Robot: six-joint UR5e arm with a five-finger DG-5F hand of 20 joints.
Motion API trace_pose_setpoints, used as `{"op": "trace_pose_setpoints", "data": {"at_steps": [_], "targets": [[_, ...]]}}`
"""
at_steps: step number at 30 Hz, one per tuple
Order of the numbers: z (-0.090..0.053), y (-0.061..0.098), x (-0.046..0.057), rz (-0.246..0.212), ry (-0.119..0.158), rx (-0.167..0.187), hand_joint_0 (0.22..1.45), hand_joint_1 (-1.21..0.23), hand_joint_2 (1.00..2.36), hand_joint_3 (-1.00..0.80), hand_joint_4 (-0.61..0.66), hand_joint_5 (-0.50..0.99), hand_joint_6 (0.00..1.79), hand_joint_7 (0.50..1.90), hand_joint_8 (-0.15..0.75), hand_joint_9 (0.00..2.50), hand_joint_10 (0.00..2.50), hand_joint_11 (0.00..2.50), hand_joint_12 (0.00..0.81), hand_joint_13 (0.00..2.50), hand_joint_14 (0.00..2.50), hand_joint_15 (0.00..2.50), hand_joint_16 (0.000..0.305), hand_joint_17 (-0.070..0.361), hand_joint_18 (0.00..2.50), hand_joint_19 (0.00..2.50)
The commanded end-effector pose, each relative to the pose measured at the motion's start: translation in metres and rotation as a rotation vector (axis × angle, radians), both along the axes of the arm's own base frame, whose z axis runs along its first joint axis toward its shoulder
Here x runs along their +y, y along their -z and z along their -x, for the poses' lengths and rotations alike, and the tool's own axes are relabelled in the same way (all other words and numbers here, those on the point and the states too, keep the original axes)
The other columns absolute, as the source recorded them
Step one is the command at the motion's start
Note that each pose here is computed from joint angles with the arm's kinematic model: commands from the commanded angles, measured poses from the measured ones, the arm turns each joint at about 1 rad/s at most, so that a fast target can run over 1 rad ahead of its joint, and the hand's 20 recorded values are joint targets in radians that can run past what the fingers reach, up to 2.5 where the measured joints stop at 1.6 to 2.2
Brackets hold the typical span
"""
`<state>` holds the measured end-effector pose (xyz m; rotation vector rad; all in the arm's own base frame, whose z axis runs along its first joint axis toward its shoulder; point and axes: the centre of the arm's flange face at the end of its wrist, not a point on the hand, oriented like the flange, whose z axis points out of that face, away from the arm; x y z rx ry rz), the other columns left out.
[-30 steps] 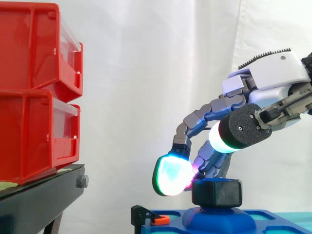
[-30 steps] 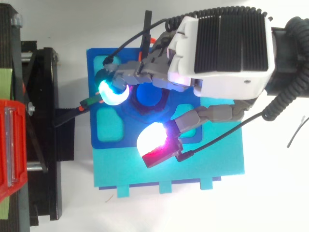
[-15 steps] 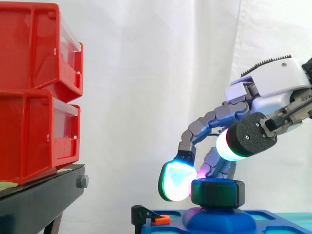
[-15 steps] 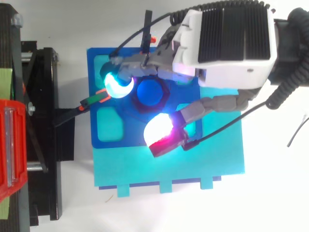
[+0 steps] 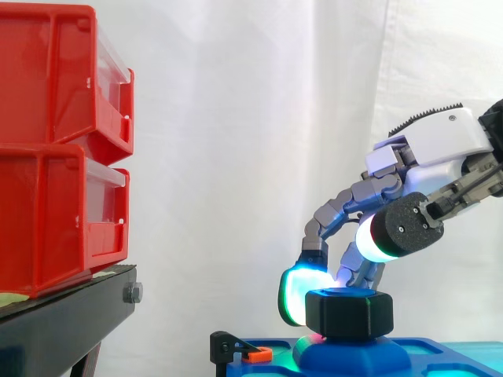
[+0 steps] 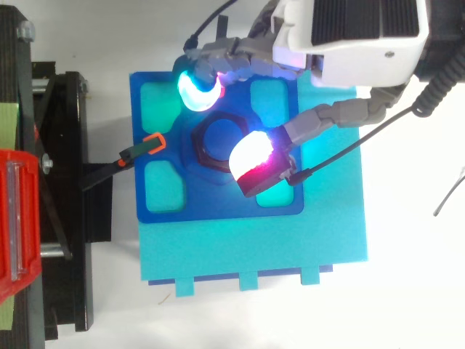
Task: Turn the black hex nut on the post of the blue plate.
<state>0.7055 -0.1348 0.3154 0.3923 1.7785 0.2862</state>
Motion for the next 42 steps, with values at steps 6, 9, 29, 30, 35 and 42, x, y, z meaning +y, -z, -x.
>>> {"op": "trace_pose_setpoints", "data": {"at_steps": [6,9,29,30,35,42], "targets": [[-0.01,-0.02,0.001,-0.002,-0.012,-0.06,0.5,-0.43,1.0,-0.49,0.28,-0.15,0.5,0.8,0.33,0.79,0.0,0.07,0.388,0.95,0.01,0.26,0.06,0.134,0.77,0.36],[-0.012,-0.021,0.003,-0.003,-0.011,-0.071,0.5,-0.43,1.0,-0.48,0.29,-0.15,0.5,0.8,0.333,0.79,0.0,0.07,0.391,0.96,0.01,0.27,0.06,0.134,0.77,0.36],[-0.027,0.006,0.025,0.01,0.013,-0.062,0.5,-0.42,1.0,-0.49,0.29,-0.14,0.5,0.81,0.334,0.82,0.0,0.09,0.386,0.98,0.01,0.27,0.06,0.135,0.78,0.36],[-0.026,0.005,0.025,0.009,0.01,-0.063,0.5,-0.42,1.0,-0.49,0.29,-0.14,0.5,0.81,0.332,0.82,0.0,0.08,0.388,0.98,0.01,0.27,0.06,0.135,0.78,0.36],[-0.027,0.002,0.034,0.023,-0.008,-0.056,0.5,-0.42,1.0,-0.49,0.3,-0.14,0.5,0.81,0.33,0.82,0.0,0.09,0.391,0.99,0.01,0.28,0.06,0.135,0.79,0.36],[-0.029,-0.013,0.039,0.032,-0.015,-0.039,0.5,-0.42,1.0,-0.49,0.3,-0.14,0.5,0.81,0.333,0.83,0.0,0.08,0.388,0.99,0.01,0.28,0.06,0.135,0.79,0.36]]}}
